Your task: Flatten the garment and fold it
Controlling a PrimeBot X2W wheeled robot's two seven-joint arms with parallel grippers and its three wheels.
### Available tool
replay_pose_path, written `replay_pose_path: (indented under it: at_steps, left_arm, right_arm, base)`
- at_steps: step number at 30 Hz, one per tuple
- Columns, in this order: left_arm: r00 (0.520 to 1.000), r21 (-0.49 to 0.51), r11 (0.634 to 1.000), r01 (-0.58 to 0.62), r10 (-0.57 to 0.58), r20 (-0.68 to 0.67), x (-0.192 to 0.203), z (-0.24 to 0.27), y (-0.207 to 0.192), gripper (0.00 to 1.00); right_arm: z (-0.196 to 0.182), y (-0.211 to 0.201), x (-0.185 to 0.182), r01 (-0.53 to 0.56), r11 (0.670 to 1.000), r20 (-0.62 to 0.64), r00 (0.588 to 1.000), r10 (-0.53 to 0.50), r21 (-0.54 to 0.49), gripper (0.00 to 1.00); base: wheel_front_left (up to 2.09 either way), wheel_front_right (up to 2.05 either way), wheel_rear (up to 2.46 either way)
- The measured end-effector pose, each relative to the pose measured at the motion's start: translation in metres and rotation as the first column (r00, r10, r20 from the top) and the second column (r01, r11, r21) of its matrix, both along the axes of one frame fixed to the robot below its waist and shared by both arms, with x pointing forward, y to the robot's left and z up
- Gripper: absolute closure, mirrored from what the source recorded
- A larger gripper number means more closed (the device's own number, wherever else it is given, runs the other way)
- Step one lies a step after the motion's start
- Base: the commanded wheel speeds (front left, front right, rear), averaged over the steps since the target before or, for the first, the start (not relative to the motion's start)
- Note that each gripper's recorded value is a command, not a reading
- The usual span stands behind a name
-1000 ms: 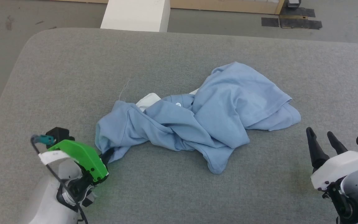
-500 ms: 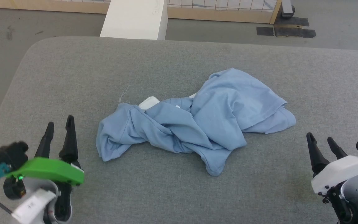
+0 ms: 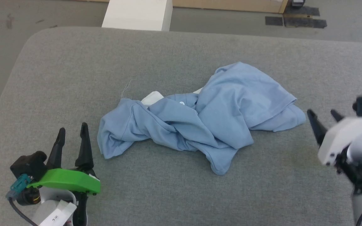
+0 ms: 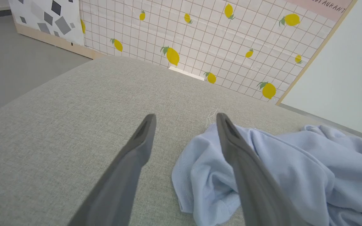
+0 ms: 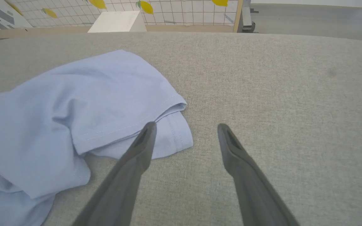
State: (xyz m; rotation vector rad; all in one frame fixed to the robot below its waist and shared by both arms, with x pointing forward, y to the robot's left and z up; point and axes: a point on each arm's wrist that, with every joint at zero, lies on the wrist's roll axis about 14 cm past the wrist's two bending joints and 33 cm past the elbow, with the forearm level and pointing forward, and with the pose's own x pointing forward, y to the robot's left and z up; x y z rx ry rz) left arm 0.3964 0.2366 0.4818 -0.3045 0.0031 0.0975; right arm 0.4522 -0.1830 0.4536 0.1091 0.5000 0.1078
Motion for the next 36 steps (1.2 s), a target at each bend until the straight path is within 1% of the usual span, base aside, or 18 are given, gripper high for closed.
replay_pose_path:
  at_steps: [1, 5, 7, 12, 13, 14, 17, 19, 20, 21, 22, 25, 28, 31, 34, 36]
  left_arm:
    - [1.0, 0.002, 1.0, 0.001, -0.001, -0.002, 0.001, -0.001, -0.001, 0.0]
    - [1.0, 0.023, 1.0, 0.011, -0.011, -0.008, 0.006, -0.005, -0.003, 0.0]
    - [1.0, 0.028, 0.999, 0.019, -0.019, -0.001, 0.013, -0.005, -0.005, 0.0]
    - [1.0, 0.038, 0.999, 0.025, -0.026, 0.004, 0.026, -0.008, -0.008, 0.0]
    - [1.0, 0.041, 0.999, 0.027, -0.027, 0.0, 0.028, -0.01, -0.008, 0.0]
    - [0.999, 0.032, 0.999, 0.028, -0.027, -0.026, 0.035, -0.024, -0.009, 0.0]
    - [0.999, 0.029, 0.999, 0.027, -0.025, -0.044, 0.037, -0.032, -0.009, 0.0]
    - [0.998, 0.029, 0.999, 0.023, -0.022, -0.056, 0.038, -0.037, -0.007, 0.0]
    - [0.998, 0.028, 0.999, 0.02, -0.019, -0.062, 0.038, -0.039, -0.006, 0.0]
    - [0.998, 0.028, 0.999, 0.017, -0.015, -0.066, 0.038, -0.041, -0.006, 0.0]
    - [0.998, 0.028, 0.999, 0.016, -0.014, -0.069, 0.038, -0.041, -0.006, 0.0]
    - [0.997, 0.02, 1.0, 0.024, -0.022, -0.068, 0.038, -0.042, -0.008, 0.0]
    - [0.997, 0.015, 0.999, 0.031, -0.03, -0.065, 0.038, -0.041, -0.011, 0.0]
    - [0.998, 0.011, 0.999, 0.041, -0.04, -0.05, 0.038, -0.036, -0.014, 0.0]
    - [0.998, 0.007, 0.999, 0.052, -0.051, -0.031, 0.038, -0.028, -0.018, 0.0]
    - [0.998, 0.005, 0.998, 0.058, -0.058, -0.018, 0.038, -0.023, -0.02, 0.0]
  right_arm:
    - [0.002, 0.0, 0.008, -0.025, 0.999, -0.02, 1.0, 0.024, -0.036, 0.0]
    - [-0.001, 0.007, 0.03, -0.115, 0.986, -0.123, 0.987, 0.1, -0.123, 0.0]
    - [-0.007, 0.01, 0.042, -0.166, 0.97, -0.189, 0.973, 0.133, -0.175, 0.0]
    - [-0.025, 0.02, 0.062, -0.254, 0.935, -0.292, 0.94, 0.179, -0.246, 0.0]
    - [-0.03, 0.023, 0.065, -0.274, 0.926, -0.315, 0.93, 0.188, -0.258, 0.0]
    - [-0.065, 0.035, 0.068, -0.37, 0.882, -0.433, 0.873, 0.223, -0.292, 0.0]
    - [-0.08, 0.042, 0.069, -0.421, 0.856, -0.48, 0.842, 0.246, -0.3, 0.0]
    - [-0.083, 0.046, 0.072, -0.443, 0.846, -0.498, 0.828, 0.259, -0.297, 0.0]
    - [-0.084, 0.047, 0.074, -0.448, 0.843, -0.499, 0.825, 0.263, -0.296, 0.27]
    - [-0.084, 0.048, 0.076, -0.452, 0.842, -0.499, 0.824, 0.268, -0.294, 0.73]
    - [-0.084, 0.049, 0.077, -0.455, 0.841, -0.497, 0.824, 0.273, -0.293, 1.0]
    - [-0.08, 0.054, 0.077, -0.46, 0.841, -0.473, 0.831, 0.293, -0.286, 1.0]
    - [-0.069, 0.053, 0.081, -0.438, 0.851, -0.419, 0.857, 0.299, -0.289, 1.0]
    - [-0.043, 0.052, 0.091, -0.385, 0.879, -0.313, 0.902, 0.296, -0.279, 1.0]
    - [-0.009, 0.056, 0.098, -0.345, 0.904, -0.189, 0.934, 0.303, -0.255, 1.0]
    - [0.013, 0.053, 0.097, -0.316, 0.916, -0.115, 0.948, 0.297, -0.245, 1.0]
  base:
    - [0.0, 0.0, 0.0]
    - [0.0, 0.0, 0.0]
    - [0.0, 0.0, 0.0]
    - [0.0, 0.0, 0.0]
    - [0.0, 0.0, 0.0]
    - [0.0, 0.0, 0.0]
    - [0.0, 0.0, 0.0]
    - [0.0, 0.0, 0.0]
    - [0.0, 0.0, 0.0]
    - [0.0, 0.0, 0.0]
    - [0.0, 0.0, 0.0]
    - [0.0, 0.0, 0.0]
    - [0.0, 0.0, 0.0]
    - [0.0, 0.0, 0.0]
    - [0.0, 0.0, 0.0]
    - [0.0, 0.0, 0.0]
